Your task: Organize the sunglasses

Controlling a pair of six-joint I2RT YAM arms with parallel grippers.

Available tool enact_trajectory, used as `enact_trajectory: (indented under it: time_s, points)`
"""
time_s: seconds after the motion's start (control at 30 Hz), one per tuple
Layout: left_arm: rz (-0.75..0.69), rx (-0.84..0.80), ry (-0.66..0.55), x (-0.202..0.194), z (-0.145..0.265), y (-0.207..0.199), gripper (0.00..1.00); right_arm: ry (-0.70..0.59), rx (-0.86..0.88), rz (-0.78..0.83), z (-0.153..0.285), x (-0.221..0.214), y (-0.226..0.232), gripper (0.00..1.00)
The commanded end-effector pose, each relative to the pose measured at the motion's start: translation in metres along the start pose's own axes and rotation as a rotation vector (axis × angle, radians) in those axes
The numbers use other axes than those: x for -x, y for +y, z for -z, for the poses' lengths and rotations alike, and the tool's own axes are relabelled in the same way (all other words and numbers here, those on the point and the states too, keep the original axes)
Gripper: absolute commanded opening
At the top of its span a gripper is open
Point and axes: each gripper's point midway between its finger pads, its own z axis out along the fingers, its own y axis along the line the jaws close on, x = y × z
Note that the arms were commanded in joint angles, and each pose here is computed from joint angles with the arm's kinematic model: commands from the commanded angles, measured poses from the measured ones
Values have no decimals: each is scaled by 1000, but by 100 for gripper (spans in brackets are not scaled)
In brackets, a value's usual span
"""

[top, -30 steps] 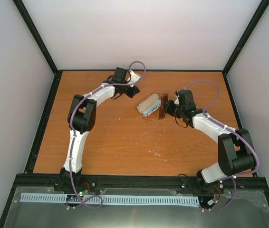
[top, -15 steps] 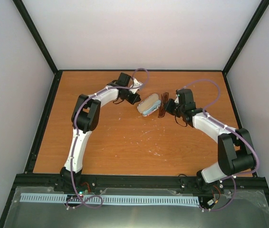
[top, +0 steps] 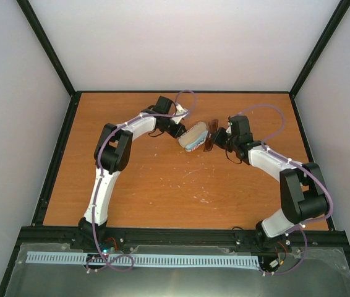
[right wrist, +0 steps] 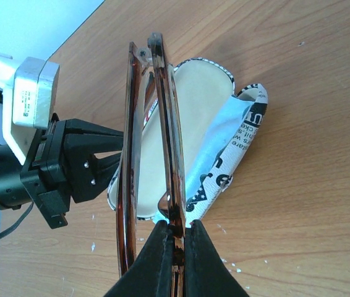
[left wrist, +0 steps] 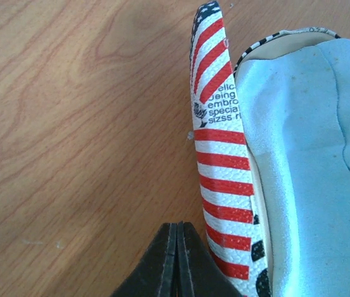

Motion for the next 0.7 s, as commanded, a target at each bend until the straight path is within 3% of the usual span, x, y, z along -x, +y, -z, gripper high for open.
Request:
enact_trajectory:
  time_s: [0.0, 0.67]
  points:
    - [-12, -36, -61, 28, 24, -21, 5, -3, 48, -26, -9, 0, 6, 3]
    - [-4, -95, -45, 17, 23, -52, 6, 47, 63, -79, -39, -16, -8, 3]
